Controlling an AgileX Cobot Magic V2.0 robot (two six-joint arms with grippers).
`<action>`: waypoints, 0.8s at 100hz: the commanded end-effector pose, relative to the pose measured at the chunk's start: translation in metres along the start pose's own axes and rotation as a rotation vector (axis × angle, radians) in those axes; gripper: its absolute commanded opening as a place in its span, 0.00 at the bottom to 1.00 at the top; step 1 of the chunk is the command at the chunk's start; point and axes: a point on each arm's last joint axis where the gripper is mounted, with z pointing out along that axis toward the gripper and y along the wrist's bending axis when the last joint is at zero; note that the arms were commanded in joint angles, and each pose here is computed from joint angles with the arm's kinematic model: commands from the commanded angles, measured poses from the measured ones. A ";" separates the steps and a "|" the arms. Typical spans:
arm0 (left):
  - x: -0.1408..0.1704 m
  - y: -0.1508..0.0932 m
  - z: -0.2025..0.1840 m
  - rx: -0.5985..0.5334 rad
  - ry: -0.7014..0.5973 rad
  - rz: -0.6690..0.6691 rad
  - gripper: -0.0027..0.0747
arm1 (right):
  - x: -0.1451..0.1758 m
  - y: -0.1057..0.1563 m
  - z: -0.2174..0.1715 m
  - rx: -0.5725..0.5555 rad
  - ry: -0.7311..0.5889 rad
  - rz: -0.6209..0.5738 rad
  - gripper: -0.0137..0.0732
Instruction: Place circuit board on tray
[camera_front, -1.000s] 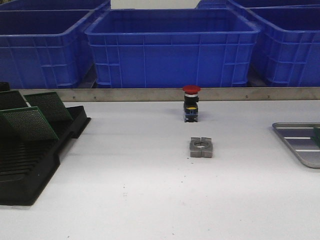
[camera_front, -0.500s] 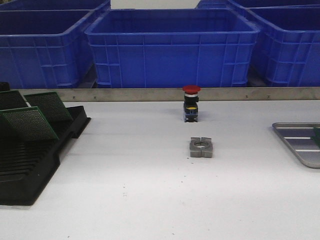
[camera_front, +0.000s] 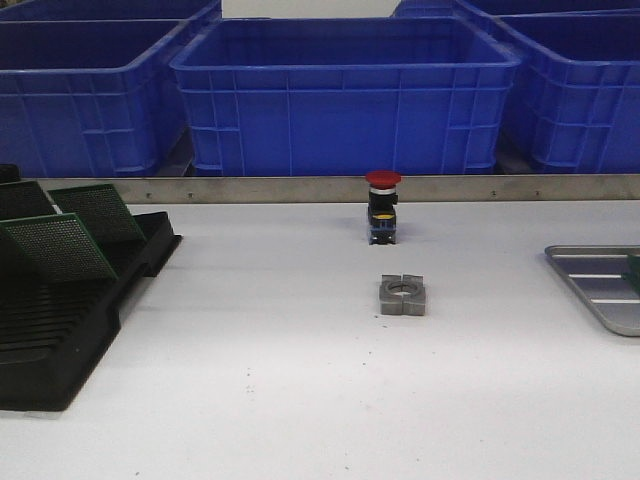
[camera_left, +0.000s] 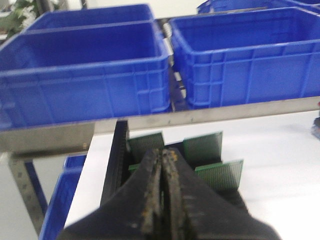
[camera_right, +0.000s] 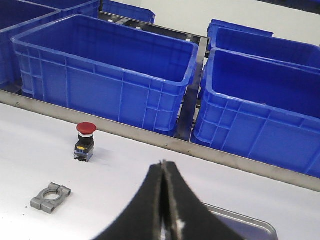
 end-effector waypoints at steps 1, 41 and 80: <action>0.004 0.004 -0.002 -0.056 -0.049 -0.072 0.01 | -0.011 -0.005 0.000 0.041 -0.053 0.005 0.09; 0.047 0.003 -0.017 -0.068 0.055 -0.088 0.01 | -0.011 -0.004 0.000 0.038 -0.051 0.005 0.09; 0.046 0.003 -0.017 -0.068 0.052 -0.088 0.01 | -0.011 -0.004 0.000 0.038 -0.051 0.005 0.09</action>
